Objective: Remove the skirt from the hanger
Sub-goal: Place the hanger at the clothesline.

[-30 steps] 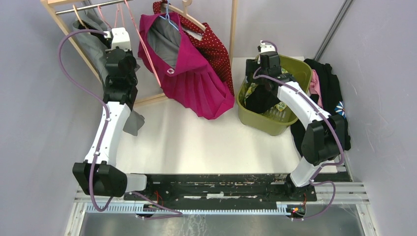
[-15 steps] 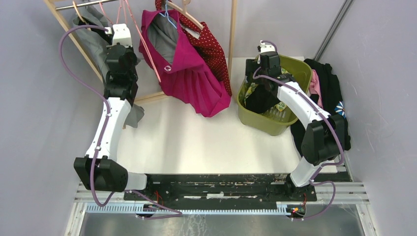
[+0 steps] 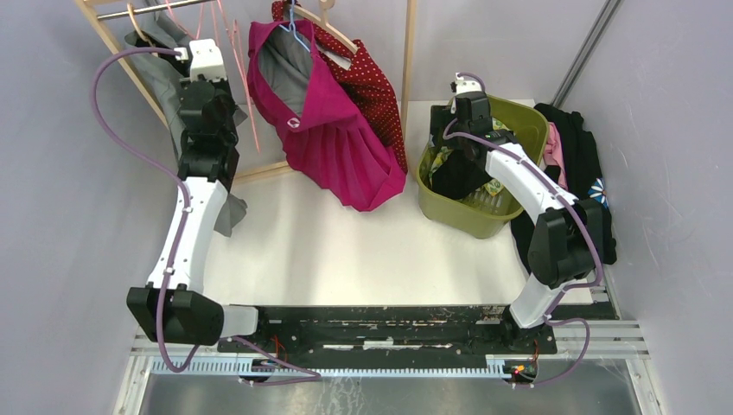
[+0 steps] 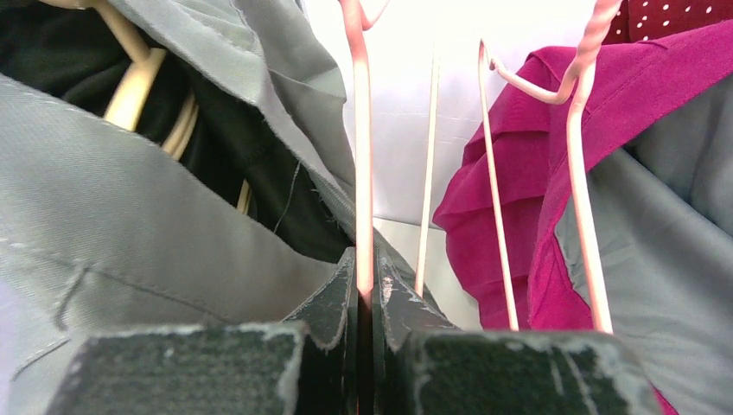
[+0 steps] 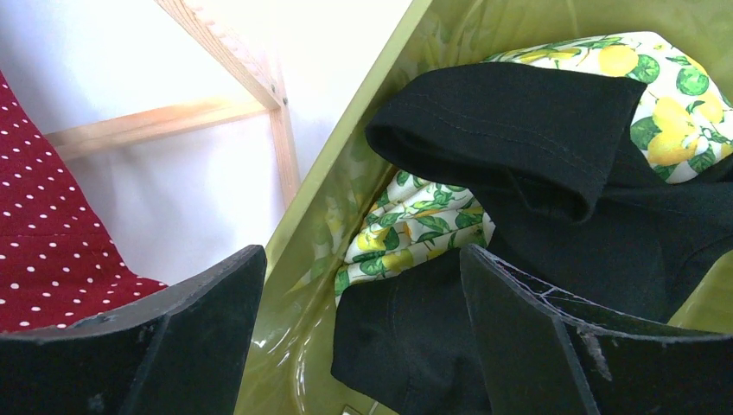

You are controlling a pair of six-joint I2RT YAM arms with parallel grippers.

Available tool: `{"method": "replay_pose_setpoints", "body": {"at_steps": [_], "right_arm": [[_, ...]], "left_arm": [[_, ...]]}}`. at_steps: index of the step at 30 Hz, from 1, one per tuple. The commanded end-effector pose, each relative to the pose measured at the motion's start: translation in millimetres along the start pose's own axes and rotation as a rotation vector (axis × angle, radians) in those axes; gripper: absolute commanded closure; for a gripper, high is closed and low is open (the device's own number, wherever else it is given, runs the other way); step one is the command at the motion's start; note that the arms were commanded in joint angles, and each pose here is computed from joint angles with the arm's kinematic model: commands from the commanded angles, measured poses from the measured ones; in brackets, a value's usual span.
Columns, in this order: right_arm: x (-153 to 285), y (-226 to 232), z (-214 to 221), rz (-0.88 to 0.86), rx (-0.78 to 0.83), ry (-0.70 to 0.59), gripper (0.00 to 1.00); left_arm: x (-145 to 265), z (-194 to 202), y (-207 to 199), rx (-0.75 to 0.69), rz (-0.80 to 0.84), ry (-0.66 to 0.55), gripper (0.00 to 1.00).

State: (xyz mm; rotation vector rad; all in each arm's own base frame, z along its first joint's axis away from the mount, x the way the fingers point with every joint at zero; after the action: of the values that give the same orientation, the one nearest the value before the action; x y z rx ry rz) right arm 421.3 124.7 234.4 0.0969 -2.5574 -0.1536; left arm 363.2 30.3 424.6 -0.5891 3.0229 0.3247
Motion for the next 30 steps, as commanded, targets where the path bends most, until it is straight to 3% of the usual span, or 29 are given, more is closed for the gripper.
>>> {"method": "replay_pose_setpoints", "body": {"at_steps": [1,12,23,26,30], "right_arm": [[-0.4,3.8,-9.6,-0.016,-0.008,-0.049,0.12],[0.9,1.6,-10.2,-0.006,0.013,-0.051,0.12],[-0.9,0.3,-6.1,-0.003,0.014,-0.04,0.12],[-0.2,-0.1,-4.4,-0.002,0.016,-0.037,0.12],[0.9,0.3,-4.3,-0.007,0.012,-0.04,0.12]], "left_arm": [[-12.1,-13.4,-5.0,0.028,0.019,-0.067,0.97],[-46.5,-4.1,-23.6,0.027,0.028,-0.056,0.97],[-44.9,41.8,-19.6,0.025,0.015,0.063,0.96],[-39.5,38.8,-12.7,0.025,-0.005,0.063,0.73],[-32.8,27.9,-7.1,0.033,-0.01,0.041,0.56]]}}
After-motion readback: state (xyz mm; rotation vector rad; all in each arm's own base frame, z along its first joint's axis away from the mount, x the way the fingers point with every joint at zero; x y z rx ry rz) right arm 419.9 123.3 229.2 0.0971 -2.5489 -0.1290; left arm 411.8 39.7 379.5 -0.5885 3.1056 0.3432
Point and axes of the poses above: each gripper's point midway between its finger pads, its own x axis back along the fingers, its own y axis along the line the jaws close on, z = x × y, the point moved 7 cm from there along x, back along the fingers, and after that the axes turned 3 degrees about -x, right-handed, at the moved point
